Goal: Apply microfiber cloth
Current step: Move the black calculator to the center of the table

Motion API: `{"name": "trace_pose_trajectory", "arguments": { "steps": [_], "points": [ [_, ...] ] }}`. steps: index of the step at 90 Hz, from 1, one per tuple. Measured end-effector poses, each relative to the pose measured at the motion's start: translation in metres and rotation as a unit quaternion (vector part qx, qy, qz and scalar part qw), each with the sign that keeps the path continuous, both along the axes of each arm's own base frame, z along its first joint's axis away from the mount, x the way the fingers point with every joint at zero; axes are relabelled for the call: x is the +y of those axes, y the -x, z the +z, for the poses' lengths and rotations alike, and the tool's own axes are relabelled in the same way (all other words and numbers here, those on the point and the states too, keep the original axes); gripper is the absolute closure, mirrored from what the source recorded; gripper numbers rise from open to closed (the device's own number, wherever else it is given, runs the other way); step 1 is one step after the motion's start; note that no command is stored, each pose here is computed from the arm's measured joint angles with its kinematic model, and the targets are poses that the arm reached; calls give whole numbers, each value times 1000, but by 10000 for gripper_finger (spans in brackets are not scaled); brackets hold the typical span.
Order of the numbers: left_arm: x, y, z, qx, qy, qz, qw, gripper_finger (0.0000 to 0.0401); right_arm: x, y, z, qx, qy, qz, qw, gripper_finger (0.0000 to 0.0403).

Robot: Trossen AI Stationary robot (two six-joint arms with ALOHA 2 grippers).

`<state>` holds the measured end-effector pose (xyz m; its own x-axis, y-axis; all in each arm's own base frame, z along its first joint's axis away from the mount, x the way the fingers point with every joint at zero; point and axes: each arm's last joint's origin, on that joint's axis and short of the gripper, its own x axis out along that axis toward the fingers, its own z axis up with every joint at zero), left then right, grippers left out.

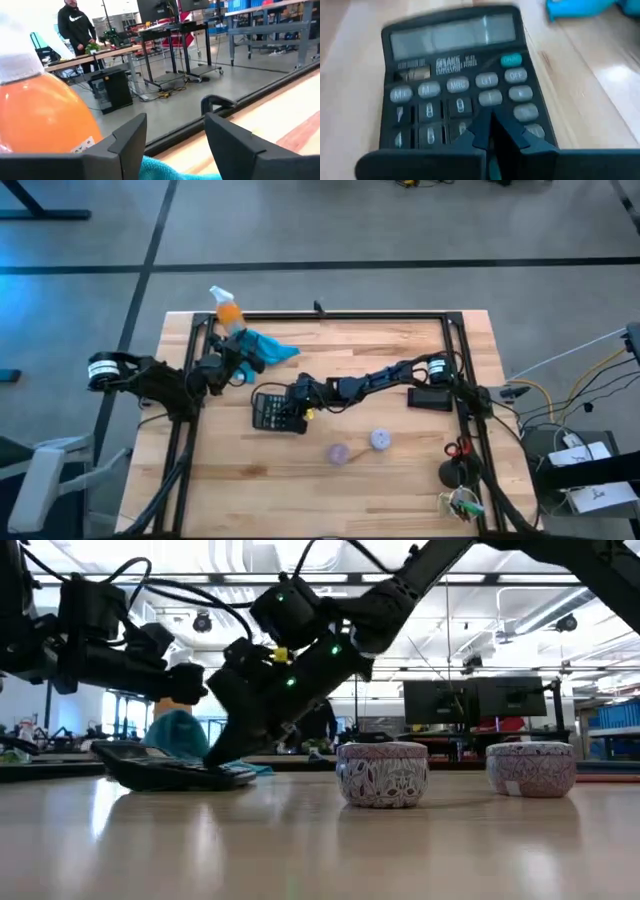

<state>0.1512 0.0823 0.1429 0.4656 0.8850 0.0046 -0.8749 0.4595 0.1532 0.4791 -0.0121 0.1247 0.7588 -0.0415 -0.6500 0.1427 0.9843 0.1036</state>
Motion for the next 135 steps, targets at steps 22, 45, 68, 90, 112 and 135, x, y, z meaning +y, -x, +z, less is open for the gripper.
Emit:
{"name": "trace_pose_trajectory", "arguments": {
  "steps": [22, 45, 68, 90, 112, 135],
  "points": [
    [0, 0, -2, 19, -1, 1, 1000, 242, 0, 38, 22, 169, -8, -82, 982, 403],
    [0, 0, -2, 17, -1, 1, 1000, 262, 19, 67, 41, 249, 17, -131, 960, 403],
    [-5, -3, -21, 116, 44, -122, 985, 285, 24, 43, 56, 118, 38, -84, 989, 403],
    [-6, -12, -36, 225, 138, -200, 944, 328, 19, 44, 55, 124, 47, -80, 988, 403],
    [-7, -41, -21, 185, 240, -358, 883, 373, 17, 43, 56, 123, 51, -77, 988, 403],
    [-5, -68, -15, 207, 285, -401, 846, 398, 17, 43, 58, 122, 55, -70, 989, 403]
  ]
}}
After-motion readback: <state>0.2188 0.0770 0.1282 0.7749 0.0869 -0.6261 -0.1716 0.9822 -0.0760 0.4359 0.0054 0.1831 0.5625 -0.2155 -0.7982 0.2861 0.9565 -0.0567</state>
